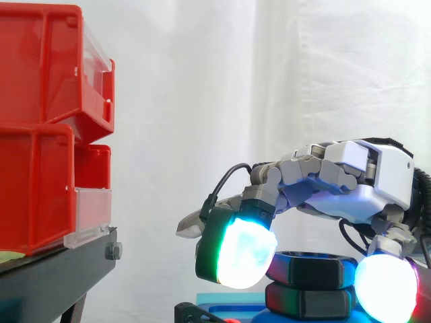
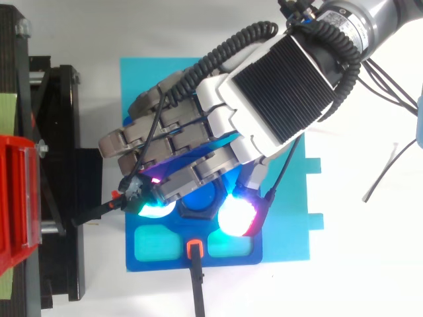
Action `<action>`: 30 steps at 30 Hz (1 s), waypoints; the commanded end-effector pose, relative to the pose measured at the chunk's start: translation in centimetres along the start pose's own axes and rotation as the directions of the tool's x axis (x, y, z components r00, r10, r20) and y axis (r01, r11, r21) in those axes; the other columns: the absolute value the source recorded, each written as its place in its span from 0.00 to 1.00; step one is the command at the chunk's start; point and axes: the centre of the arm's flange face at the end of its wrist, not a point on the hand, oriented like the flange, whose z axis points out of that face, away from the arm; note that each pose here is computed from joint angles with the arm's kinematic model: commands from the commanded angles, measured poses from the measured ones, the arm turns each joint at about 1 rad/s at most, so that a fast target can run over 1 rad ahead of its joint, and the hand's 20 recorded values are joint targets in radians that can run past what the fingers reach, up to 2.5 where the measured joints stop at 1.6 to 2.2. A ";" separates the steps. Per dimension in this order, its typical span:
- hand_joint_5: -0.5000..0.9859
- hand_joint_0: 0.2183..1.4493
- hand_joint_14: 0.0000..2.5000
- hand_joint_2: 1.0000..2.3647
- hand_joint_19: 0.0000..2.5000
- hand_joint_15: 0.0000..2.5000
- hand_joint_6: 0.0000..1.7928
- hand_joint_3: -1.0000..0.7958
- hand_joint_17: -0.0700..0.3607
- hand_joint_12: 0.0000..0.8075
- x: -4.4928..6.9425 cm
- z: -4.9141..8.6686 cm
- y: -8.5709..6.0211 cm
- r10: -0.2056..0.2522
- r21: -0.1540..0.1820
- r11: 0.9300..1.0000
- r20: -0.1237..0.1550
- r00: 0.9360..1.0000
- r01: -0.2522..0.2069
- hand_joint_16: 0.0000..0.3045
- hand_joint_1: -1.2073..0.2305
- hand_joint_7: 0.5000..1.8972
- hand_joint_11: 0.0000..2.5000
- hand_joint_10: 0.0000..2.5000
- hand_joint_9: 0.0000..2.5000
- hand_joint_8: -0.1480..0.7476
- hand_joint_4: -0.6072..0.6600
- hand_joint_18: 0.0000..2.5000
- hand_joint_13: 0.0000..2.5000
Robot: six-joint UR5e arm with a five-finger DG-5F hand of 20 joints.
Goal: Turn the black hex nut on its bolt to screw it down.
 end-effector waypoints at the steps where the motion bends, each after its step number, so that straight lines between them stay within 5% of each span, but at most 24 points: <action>1: 0.25 0.26 0.00 0.00 0.25 0.08 0.31 0.29 0.44 0.41 0.0 0.0 0.0 -0.001 0.000 1.000 0.001 1.000 0.001 0.18 0.36 0.36 0.09 0.00 0.24 0.51 0.73 0.24 0.23; 13: 0.25 0.35 0.00 0.01 0.25 0.07 0.38 0.36 0.43 0.40 0.0 0.0 0.0 0.001 0.000 1.000 0.000 1.000 -0.001 0.17 0.38 0.19 0.09 0.00 0.25 0.51 0.73 0.26 0.24; 24: 0.25 0.26 0.00 0.00 0.25 0.08 0.37 0.28 0.44 0.40 0.0 0.0 0.0 -0.001 0.000 1.000 0.001 1.000 0.001 0.17 0.39 0.24 0.10 0.00 0.26 0.51 0.74 0.26 0.23; 30: 0.25 0.15 0.00 0.00 0.24 0.07 0.31 0.28 0.51 0.49 0.0 0.0 0.0 -0.001 0.000 1.000 0.001 1.000 0.001 0.22 0.54 0.33 0.09 0.00 0.26 0.57 0.81 0.28 0.25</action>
